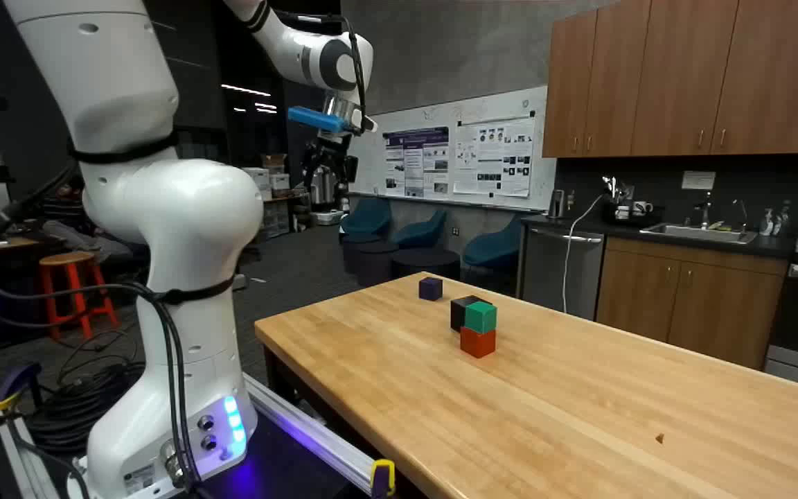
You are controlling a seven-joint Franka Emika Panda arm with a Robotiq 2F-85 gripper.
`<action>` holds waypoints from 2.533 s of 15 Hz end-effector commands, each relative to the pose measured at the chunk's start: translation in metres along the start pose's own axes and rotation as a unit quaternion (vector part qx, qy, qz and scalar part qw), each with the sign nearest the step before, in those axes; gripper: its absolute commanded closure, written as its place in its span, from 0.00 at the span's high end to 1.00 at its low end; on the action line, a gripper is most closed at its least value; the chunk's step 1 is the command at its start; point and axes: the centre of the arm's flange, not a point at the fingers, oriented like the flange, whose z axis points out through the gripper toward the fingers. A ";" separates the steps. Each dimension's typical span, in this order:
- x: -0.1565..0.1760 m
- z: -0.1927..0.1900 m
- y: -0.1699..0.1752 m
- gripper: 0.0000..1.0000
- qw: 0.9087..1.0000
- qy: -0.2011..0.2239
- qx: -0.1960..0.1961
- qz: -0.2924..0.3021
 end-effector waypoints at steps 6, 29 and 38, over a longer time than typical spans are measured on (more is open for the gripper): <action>0.000 0.000 0.000 1.00 1.000 0.000 0.000 0.000; 0.093 0.084 0.110 1.00 0.982 0.115 -0.146 -0.029; 0.131 0.145 0.138 1.00 0.980 0.090 -0.170 0.041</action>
